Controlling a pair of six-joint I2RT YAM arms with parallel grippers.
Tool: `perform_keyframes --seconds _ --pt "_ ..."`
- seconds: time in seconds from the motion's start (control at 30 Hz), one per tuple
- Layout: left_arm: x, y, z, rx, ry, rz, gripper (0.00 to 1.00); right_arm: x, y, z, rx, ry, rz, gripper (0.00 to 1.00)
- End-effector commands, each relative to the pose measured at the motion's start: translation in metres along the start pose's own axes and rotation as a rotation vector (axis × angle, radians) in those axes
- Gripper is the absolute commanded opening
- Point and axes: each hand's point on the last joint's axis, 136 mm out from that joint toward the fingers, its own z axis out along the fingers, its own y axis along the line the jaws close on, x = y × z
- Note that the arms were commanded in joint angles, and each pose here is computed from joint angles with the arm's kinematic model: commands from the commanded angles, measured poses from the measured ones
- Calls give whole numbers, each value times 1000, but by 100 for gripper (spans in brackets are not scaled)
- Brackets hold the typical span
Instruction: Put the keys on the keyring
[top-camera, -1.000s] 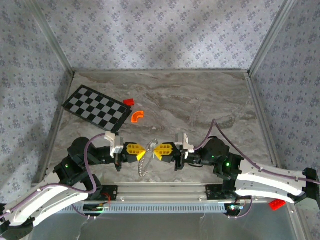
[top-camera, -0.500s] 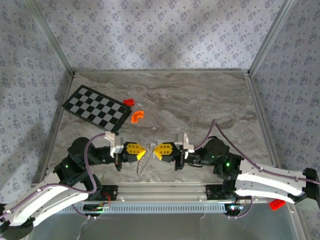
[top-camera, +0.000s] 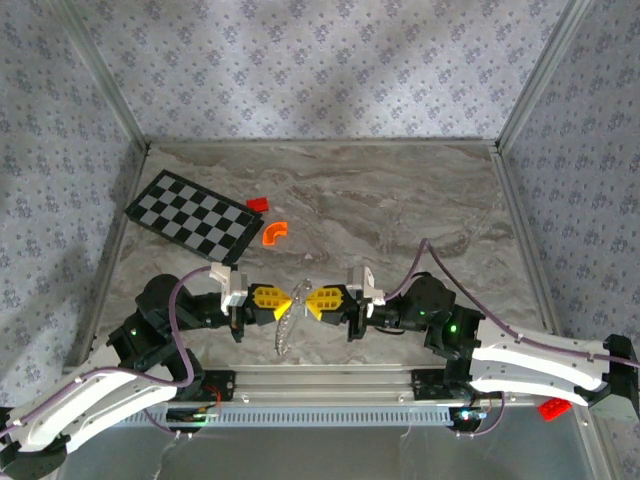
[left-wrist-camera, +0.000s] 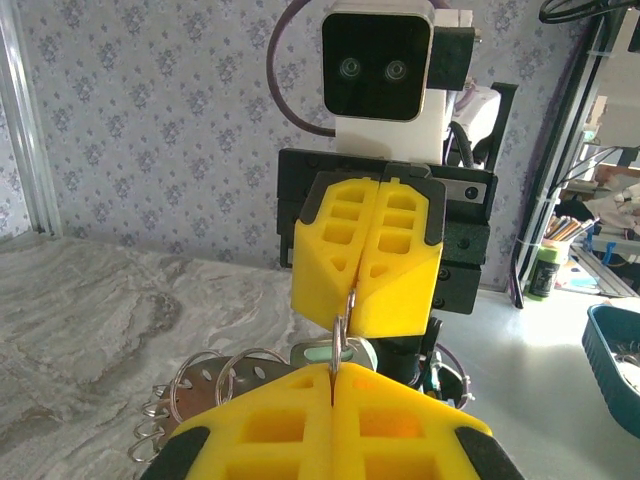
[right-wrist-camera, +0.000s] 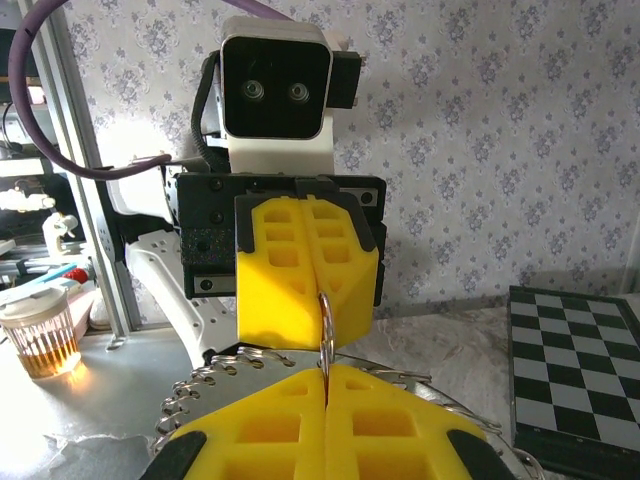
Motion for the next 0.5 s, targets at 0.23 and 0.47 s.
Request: perform_keyframes --seconds 0.23,0.47 --pt "-13 -3 0 6 -50 47 0 -13 0 0 10 -49 -27 0" --pt "-11 2 0 -21 -36 50 0 -11 -1 -2 20 -38 -37 0"
